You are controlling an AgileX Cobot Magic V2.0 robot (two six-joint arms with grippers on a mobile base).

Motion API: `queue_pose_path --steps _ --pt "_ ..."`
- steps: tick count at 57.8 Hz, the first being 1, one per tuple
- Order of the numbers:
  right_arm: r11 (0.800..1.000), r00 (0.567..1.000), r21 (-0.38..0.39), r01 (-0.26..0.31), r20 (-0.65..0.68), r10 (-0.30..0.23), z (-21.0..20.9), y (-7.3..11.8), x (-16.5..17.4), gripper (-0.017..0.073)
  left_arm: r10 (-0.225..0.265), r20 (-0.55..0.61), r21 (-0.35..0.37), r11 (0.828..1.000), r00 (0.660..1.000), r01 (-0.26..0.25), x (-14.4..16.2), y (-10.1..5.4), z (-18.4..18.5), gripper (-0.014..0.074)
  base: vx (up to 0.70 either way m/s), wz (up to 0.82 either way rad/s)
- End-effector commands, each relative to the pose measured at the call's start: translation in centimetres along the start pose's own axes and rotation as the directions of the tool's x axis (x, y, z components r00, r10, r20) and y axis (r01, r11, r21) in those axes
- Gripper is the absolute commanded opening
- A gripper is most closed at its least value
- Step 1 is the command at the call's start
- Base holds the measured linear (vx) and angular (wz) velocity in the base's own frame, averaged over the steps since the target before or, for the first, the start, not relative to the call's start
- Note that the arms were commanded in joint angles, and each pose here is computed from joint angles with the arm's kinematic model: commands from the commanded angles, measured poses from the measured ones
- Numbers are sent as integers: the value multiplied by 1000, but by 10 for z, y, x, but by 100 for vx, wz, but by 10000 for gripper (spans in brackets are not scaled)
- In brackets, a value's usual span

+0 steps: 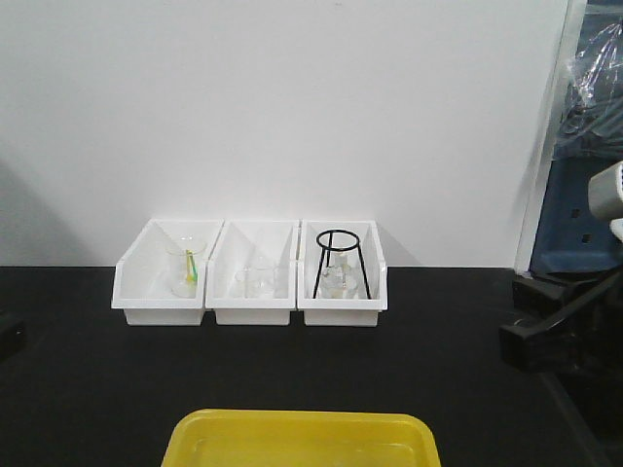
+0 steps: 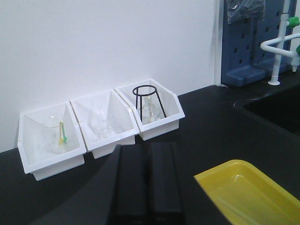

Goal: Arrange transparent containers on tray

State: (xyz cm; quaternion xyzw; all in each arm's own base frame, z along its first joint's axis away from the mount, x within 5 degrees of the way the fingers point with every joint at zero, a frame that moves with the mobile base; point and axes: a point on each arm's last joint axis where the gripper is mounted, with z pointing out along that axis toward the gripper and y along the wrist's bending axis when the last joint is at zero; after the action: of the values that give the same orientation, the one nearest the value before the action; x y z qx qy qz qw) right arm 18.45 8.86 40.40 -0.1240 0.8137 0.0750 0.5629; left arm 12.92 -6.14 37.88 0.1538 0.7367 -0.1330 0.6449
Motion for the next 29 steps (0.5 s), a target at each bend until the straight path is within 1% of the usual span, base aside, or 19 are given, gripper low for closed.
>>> queue_pose_path --steps 1,18,24,25,29 --pt "1000 995 -17 16 102 -14 -9 -1 -15 8 3 96 22 1000 995 -5 -15 -2 -3 34 0 0" --pt "1000 995 -17 16 102 -14 -9 -1 -15 8 7 94 21 1000 996 -9 -15 -2 -3 35 0 0" --pt "1000 995 -17 16 102 -14 -9 -1 -15 8 10 84 18 1000 996 -11 -7 -1 -5 34 0 0" --pt "1000 995 -17 16 102 -14 -9 -1 -15 8 8 85 16 1000 996 -9 -5 -1 -5 34 0 0" --pt "1000 995 -17 16 102 -14 -9 -1 -15 8 -32 95 1 999 995 32 7 3 -13 34 0 0"
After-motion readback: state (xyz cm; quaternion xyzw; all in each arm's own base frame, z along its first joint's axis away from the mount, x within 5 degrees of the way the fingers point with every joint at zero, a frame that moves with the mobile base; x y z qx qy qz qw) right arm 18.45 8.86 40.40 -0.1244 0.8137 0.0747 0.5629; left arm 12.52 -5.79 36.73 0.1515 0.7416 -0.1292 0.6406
